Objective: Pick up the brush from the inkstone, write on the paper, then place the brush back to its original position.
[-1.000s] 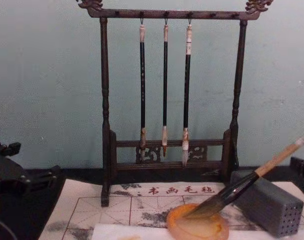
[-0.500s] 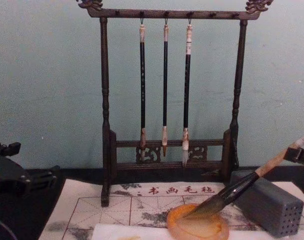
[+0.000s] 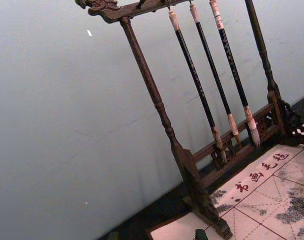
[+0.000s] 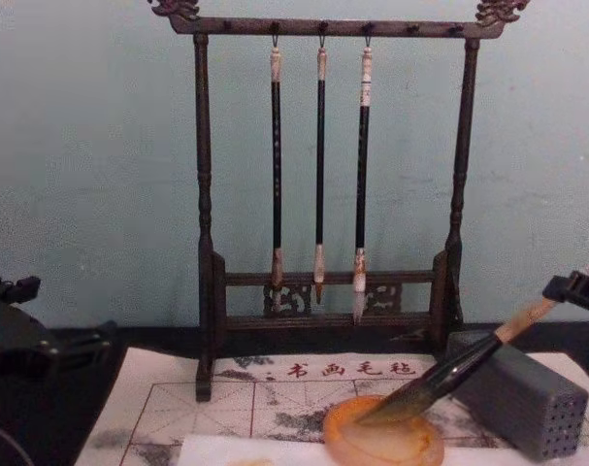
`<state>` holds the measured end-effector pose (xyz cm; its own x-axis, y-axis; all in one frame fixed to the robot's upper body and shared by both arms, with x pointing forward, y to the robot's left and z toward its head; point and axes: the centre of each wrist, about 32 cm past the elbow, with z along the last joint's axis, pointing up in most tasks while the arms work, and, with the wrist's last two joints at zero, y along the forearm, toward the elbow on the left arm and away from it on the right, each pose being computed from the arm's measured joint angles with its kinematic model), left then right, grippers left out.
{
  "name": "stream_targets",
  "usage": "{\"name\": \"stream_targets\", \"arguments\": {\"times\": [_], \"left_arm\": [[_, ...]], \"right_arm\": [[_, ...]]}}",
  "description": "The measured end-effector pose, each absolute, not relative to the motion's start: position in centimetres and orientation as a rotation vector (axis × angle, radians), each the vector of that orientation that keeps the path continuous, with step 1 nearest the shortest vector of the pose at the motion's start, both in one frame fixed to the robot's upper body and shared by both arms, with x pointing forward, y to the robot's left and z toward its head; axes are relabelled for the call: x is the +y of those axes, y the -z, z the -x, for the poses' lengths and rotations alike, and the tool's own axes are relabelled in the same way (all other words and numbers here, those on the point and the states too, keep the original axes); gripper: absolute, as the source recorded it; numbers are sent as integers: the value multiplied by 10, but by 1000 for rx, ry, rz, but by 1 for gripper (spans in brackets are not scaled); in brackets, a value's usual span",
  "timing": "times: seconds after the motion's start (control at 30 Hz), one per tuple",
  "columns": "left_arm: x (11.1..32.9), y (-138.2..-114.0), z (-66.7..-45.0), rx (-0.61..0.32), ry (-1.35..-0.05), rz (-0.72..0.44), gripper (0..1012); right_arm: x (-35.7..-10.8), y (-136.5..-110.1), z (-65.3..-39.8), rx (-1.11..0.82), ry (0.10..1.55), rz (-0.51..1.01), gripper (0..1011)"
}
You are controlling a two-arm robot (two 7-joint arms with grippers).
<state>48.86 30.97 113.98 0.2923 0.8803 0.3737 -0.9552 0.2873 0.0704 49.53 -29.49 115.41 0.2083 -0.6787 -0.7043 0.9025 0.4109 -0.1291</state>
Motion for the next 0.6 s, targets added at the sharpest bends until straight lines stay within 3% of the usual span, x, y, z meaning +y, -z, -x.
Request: {"name": "stream_targets", "arguments": {"times": [0.6], "left_arm": [[310,-1140,-489,-285,-1248,-304,1001]], "right_arm": [[-277,-1156,-518,838,1143,-369,1002]]}}
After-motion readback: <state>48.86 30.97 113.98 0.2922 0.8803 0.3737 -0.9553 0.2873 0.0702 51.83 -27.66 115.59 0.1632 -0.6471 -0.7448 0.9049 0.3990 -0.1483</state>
